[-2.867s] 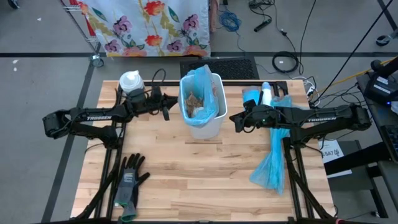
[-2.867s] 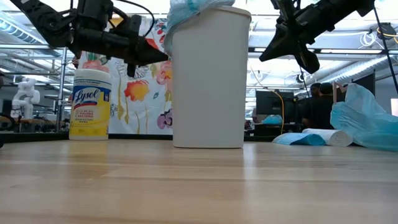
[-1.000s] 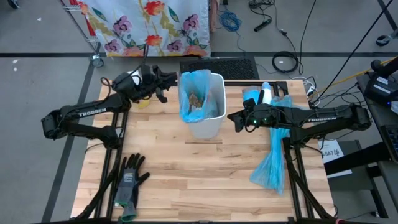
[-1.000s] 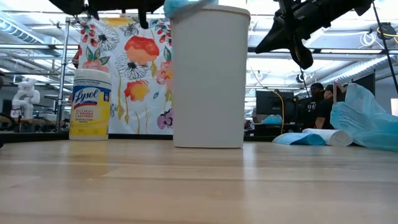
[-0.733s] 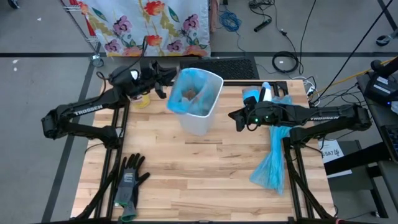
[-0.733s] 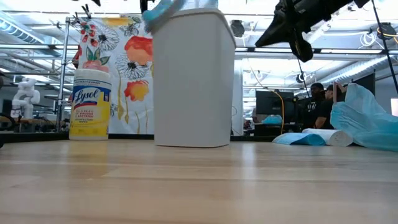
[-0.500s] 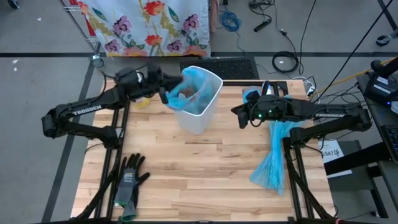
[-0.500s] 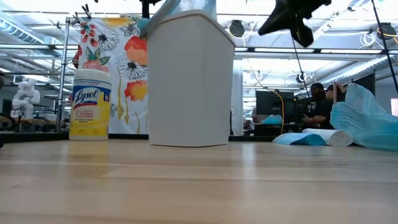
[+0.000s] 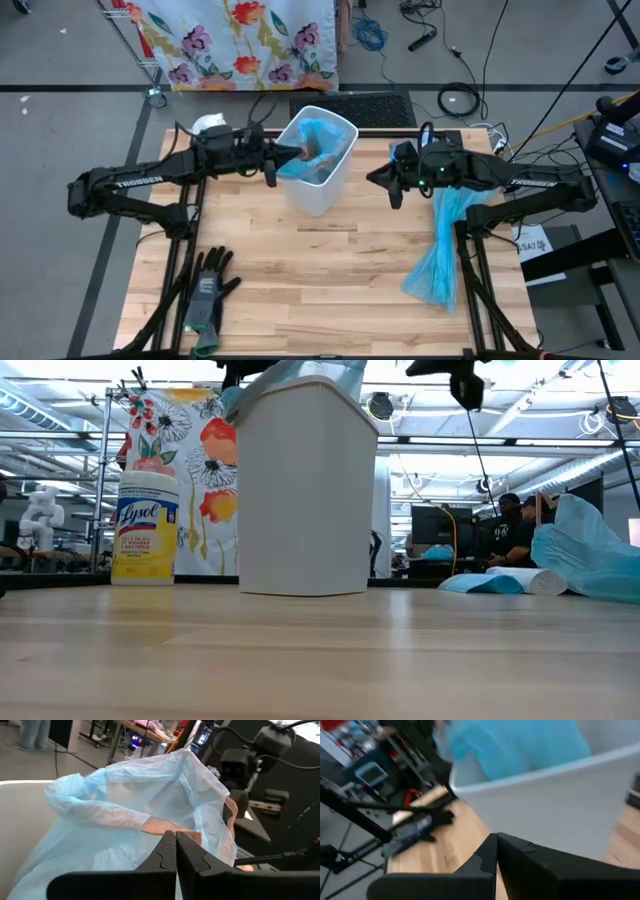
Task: Place trash/remove bag and relplace
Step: Close the trash bag
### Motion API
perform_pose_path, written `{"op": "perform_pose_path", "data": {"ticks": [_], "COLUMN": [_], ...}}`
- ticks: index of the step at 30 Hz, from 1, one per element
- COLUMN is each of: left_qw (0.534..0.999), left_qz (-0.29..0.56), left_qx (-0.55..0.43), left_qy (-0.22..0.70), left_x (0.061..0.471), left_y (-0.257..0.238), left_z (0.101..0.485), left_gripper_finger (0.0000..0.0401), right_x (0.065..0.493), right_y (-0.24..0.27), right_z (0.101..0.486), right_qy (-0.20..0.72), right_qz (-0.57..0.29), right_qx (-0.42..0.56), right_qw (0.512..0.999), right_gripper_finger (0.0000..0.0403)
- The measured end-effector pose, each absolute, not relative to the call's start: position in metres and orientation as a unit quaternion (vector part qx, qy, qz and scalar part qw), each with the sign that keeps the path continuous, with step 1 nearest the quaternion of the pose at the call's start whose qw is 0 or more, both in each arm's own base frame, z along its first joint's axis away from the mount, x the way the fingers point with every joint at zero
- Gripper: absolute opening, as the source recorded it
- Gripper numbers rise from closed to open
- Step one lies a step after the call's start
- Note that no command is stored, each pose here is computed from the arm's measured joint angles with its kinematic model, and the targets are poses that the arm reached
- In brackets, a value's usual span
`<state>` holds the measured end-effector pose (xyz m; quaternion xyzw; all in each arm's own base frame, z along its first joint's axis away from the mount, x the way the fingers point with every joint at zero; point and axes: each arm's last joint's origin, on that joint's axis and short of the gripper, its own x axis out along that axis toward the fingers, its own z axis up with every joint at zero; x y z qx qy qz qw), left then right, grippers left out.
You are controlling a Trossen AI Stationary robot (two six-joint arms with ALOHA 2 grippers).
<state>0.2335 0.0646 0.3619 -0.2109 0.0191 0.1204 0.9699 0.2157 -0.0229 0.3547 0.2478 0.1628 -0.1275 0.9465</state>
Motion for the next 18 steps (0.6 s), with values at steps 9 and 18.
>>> {"op": "perform_pose_path", "data": {"ticks": [9, 18], "left_qw": [0.964, 0.959], "left_qz": [0.148, 0.164], "left_qx": [-0.220, -0.231], "left_qy": [0.010, 0.005], "left_x": [0.235, 0.236], "left_y": [0.057, 0.056], "left_z": [0.362, 0.362], "left_gripper_finger": [0.0000, 0.0000], "right_x": [0.241, 0.284], "right_y": [-0.030, -0.037], "right_z": [0.367, 0.373], "right_qy": [0.065, 0.075], "right_qz": [-0.071, -0.046], "right_qx": [0.249, 0.215], "right_qw": [0.964, 0.973], "right_gripper_finger": [0.0000, 0.0000]}}
